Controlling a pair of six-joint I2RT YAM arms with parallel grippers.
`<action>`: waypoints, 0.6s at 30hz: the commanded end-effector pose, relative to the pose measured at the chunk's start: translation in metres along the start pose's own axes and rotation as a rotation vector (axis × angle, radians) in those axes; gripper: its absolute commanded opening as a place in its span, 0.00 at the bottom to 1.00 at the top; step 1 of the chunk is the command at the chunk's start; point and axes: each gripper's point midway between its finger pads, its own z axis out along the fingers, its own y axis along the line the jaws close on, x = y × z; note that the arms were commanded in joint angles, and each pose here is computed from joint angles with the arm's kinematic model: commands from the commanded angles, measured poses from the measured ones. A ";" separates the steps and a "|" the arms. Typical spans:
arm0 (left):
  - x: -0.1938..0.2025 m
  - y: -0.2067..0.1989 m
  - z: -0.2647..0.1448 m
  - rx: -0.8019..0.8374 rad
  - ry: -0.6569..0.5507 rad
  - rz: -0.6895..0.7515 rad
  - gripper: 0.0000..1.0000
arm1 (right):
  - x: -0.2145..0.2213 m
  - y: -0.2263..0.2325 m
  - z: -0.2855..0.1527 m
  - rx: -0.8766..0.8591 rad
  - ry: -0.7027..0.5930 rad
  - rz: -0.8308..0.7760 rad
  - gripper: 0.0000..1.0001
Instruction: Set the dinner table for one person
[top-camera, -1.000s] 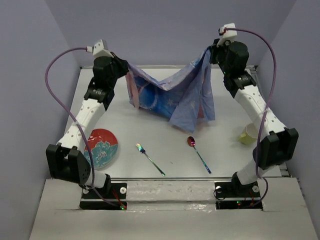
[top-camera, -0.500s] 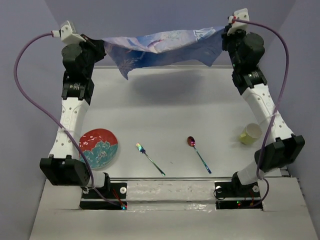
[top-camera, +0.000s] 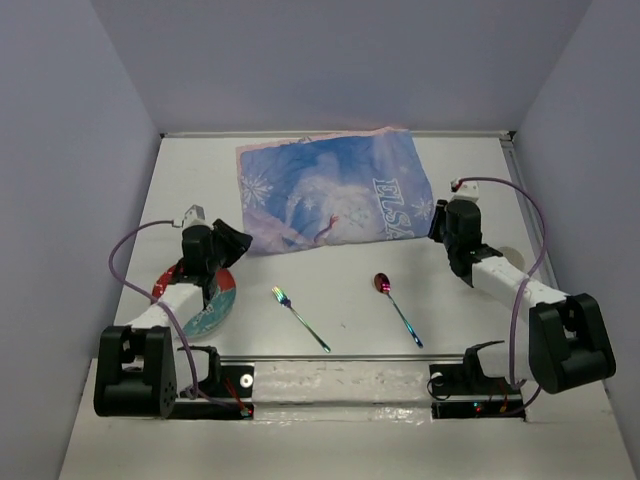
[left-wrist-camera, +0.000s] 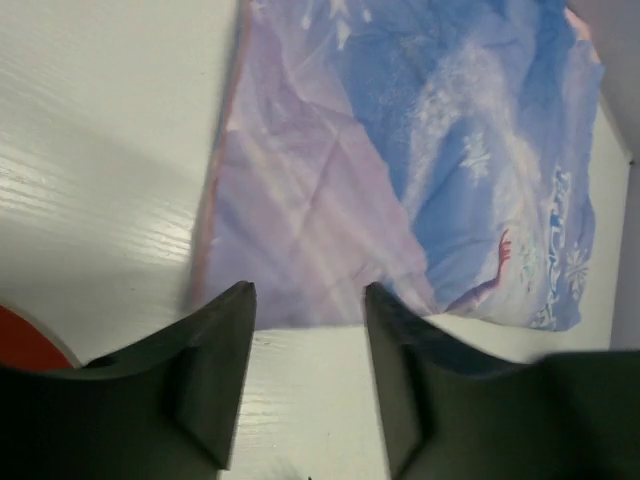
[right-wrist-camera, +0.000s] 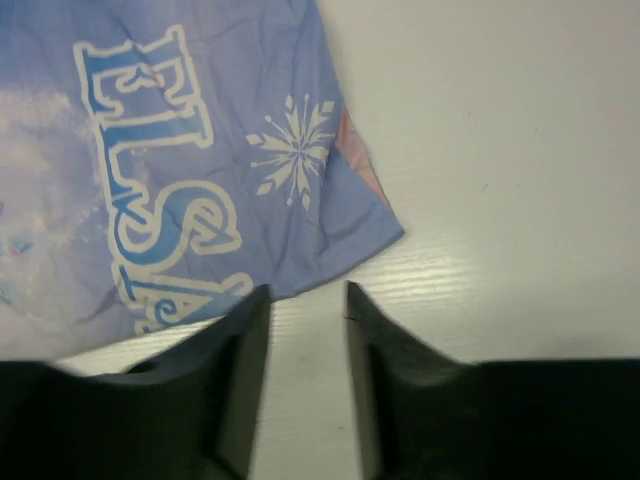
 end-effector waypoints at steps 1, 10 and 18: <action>-0.026 -0.035 -0.022 0.192 -0.154 -0.027 0.68 | -0.017 -0.015 -0.015 0.105 -0.059 0.225 0.51; -0.026 -0.005 -0.048 0.055 -0.217 0.067 0.70 | -0.017 -0.008 -0.032 0.046 -0.016 0.206 0.49; 0.008 -0.029 -0.038 -0.026 -0.135 0.238 0.63 | 0.041 -0.001 0.013 0.129 0.260 0.187 0.43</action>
